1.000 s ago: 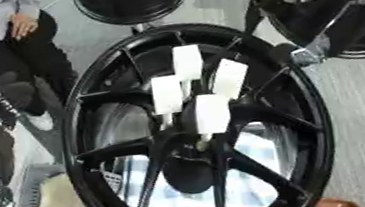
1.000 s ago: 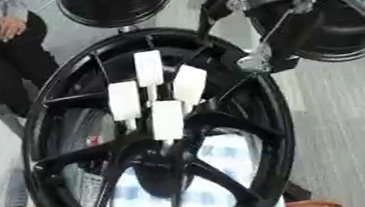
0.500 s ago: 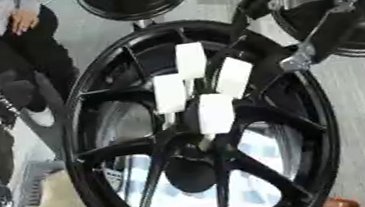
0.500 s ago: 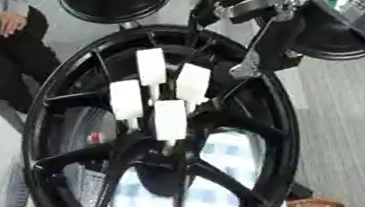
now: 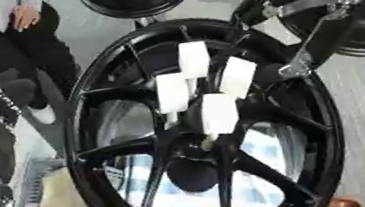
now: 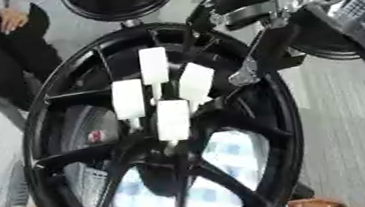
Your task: Pull the pin out of the wheel hub.
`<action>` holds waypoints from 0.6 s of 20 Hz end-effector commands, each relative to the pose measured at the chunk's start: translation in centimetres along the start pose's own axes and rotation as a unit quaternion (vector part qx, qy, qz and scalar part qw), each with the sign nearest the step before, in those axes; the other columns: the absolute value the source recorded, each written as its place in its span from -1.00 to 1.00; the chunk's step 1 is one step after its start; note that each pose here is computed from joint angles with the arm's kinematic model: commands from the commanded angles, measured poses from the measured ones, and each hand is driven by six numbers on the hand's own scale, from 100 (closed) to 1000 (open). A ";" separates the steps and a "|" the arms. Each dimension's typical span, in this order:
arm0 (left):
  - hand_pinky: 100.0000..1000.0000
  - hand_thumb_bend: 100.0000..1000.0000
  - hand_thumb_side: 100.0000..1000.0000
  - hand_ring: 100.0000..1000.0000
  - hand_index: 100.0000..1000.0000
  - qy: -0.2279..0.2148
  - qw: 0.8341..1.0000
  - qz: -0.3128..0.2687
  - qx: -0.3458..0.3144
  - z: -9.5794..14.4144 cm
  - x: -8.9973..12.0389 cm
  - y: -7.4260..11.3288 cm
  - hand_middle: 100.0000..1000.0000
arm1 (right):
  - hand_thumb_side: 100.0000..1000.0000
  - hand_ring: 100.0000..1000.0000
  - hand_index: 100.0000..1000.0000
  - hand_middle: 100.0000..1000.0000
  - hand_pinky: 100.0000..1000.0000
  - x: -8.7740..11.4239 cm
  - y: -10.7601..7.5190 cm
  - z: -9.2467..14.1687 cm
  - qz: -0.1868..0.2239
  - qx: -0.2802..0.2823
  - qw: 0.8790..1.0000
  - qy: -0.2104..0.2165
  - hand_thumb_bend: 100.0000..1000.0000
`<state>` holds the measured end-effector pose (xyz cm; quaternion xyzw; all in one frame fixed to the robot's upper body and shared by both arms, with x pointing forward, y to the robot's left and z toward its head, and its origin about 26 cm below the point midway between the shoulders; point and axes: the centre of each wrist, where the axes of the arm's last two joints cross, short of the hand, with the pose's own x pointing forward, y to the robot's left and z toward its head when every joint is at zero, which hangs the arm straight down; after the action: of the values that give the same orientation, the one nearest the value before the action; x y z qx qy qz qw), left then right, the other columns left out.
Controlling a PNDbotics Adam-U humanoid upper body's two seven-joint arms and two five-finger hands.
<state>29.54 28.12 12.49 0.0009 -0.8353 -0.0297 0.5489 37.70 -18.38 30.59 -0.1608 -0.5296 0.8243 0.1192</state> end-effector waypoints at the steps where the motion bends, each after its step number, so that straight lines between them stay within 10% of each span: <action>1: 0.74 -1.00 0.58 0.52 0.58 -0.019 1.000 -0.001 -0.009 -0.5 0.9 -0.2 0.23 | -0.21 0.76 0.70 0.60 0.83 -0.2 -0.7 0.4 0.038 0.036 0.998 -0.027 -0.74; 12: 0.74 -1.00 0.58 0.52 0.57 -0.027 1.000 0.001 -0.013 -0.8 1.3 -0.3 0.23 | -0.16 0.76 0.69 0.58 0.83 -0.5 0.4 -0.5 0.036 0.052 0.997 -0.039 -0.73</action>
<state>29.82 27.92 13.01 -0.0035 -0.8402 -0.0330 0.5412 38.20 -17.95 29.78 -0.1469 -0.5334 0.8249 0.1160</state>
